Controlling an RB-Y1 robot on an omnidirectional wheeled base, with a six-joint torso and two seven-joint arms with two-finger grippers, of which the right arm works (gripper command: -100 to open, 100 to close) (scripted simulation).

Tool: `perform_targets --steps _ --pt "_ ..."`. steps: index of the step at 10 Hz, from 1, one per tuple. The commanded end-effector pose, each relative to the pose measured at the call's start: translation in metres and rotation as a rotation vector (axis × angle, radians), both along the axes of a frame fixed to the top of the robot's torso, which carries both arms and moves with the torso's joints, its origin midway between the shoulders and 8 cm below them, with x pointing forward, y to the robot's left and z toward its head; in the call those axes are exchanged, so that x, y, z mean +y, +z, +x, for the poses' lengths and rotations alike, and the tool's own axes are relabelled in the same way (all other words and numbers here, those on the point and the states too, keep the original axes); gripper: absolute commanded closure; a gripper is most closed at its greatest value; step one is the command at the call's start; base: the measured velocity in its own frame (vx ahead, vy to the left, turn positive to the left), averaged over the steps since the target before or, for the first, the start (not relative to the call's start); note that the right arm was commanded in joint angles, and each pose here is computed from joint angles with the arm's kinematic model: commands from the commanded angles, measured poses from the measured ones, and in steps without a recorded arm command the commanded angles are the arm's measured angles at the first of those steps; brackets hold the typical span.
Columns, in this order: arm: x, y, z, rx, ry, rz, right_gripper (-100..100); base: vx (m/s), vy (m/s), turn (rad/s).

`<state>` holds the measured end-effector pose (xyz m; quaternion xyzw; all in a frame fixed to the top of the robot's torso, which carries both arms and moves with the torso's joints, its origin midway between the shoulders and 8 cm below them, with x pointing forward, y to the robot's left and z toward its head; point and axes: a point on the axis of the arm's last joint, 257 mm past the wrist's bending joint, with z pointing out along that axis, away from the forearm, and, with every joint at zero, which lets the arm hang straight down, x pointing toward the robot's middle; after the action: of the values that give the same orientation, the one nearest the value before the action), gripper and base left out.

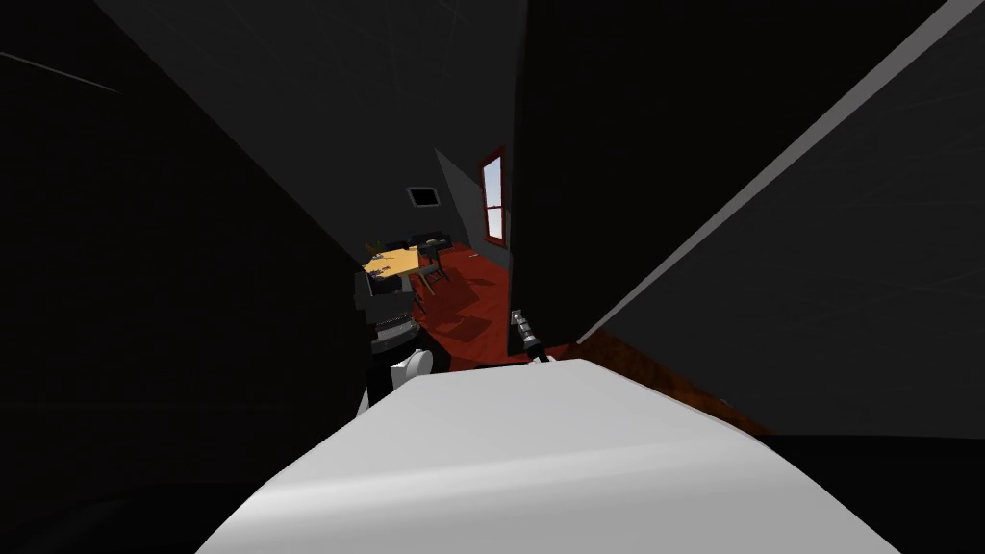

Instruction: Push the door open

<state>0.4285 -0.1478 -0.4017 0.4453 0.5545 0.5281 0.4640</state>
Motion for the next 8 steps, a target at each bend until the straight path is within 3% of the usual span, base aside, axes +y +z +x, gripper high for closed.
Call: perform_targets --steps 1,4,5,8 --pt "-0.022 0.006 0.008 -0.016 -0.03 -0.016 100 0.196 0.016 -0.067" --pt "-0.044 0.007 0.012 -0.019 -0.07 -0.034 100 0.197 0.039 -0.119" --pt "-0.041 0.007 0.009 -0.016 -0.065 -0.035 -100 0.004 0.041 -0.099" --pt "-0.038 0.007 0.007 -0.013 -0.074 -0.024 -100 -0.214 0.045 -0.053"
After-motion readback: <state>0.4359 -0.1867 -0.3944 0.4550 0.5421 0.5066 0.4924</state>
